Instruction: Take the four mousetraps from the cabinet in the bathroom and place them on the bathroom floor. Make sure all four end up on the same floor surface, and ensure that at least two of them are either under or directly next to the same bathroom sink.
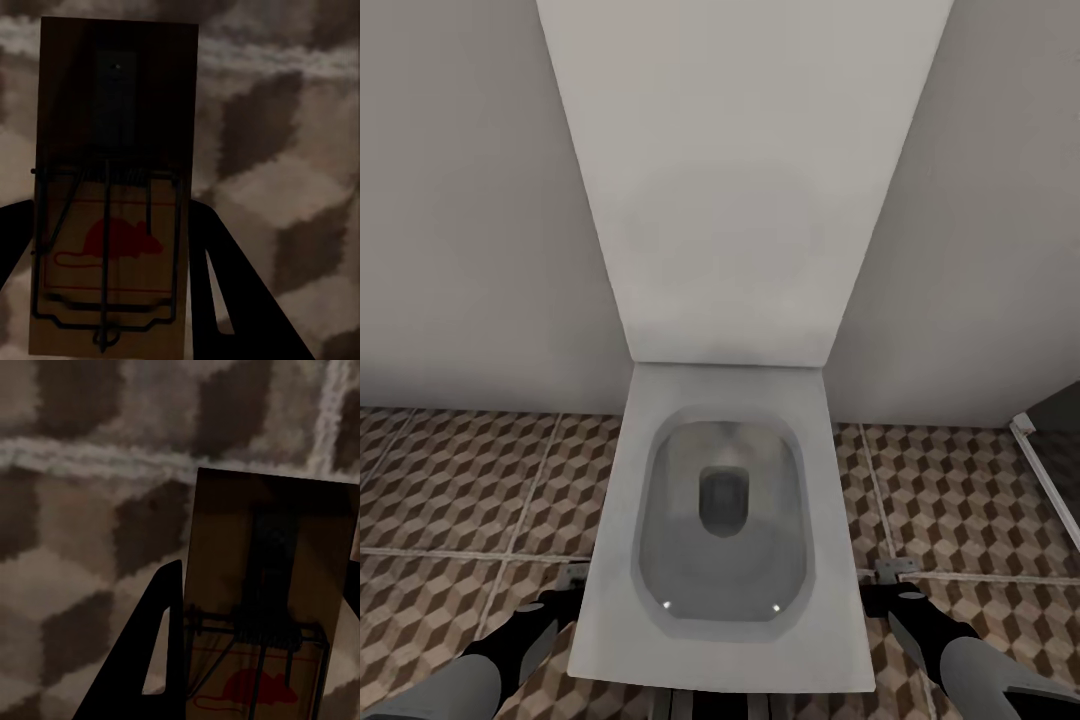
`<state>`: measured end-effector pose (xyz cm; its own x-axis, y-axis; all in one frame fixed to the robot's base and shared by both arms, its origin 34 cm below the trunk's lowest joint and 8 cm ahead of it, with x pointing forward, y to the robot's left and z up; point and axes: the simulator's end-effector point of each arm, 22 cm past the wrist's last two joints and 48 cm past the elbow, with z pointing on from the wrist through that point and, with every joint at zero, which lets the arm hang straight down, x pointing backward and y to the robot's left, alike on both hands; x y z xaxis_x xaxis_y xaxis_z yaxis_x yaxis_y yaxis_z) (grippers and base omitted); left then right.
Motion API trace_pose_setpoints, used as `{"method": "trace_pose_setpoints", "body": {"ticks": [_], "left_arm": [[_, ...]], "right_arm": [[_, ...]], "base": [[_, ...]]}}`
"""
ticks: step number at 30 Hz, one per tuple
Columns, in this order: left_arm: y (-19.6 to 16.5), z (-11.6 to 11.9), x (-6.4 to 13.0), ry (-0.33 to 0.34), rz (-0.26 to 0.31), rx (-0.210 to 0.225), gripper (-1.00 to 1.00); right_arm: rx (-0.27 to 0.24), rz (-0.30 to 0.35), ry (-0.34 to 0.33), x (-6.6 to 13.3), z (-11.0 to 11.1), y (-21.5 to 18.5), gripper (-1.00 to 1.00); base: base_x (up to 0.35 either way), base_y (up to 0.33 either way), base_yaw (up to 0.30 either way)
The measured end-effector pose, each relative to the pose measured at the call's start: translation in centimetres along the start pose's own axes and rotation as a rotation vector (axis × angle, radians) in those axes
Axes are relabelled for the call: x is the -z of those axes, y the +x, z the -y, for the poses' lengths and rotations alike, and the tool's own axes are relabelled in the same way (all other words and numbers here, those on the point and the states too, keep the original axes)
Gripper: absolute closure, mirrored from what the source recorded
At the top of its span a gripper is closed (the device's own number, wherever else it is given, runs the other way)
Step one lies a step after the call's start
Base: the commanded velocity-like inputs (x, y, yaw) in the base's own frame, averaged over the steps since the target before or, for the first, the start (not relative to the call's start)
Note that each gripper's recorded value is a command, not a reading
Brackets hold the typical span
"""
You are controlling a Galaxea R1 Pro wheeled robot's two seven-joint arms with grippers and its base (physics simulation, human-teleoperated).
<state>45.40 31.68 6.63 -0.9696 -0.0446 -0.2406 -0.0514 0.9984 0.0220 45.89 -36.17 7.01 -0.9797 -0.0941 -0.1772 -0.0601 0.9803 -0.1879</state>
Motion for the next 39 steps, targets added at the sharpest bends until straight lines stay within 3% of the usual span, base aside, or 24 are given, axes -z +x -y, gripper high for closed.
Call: {"method": "trace_pose_setpoints", "body": {"ticks": [17,26,39], "left_arm": [[0.0,0.1,0.0,0.002,0.000,0.002,1.00],[0.8,-0.1,0.0,-0.002,-0.017,0.004,1.00],[1.1,-0.1,0.0,-0.003,-0.023,0.003,1.00]], "right_arm": [[-0.007,-0.001,0.008,0.0,0.0,0.0,1.00],[-0.005,-0.004,-0.040,0.2,-3.4,0.1,1.00],[-0.007,-0.008,-0.050,0.2,-4.0,0.3,1.00]], "base": [[0.000,0.000,0.000],[0.000,0.000,0.000],[0.000,0.000,0.000]]}}
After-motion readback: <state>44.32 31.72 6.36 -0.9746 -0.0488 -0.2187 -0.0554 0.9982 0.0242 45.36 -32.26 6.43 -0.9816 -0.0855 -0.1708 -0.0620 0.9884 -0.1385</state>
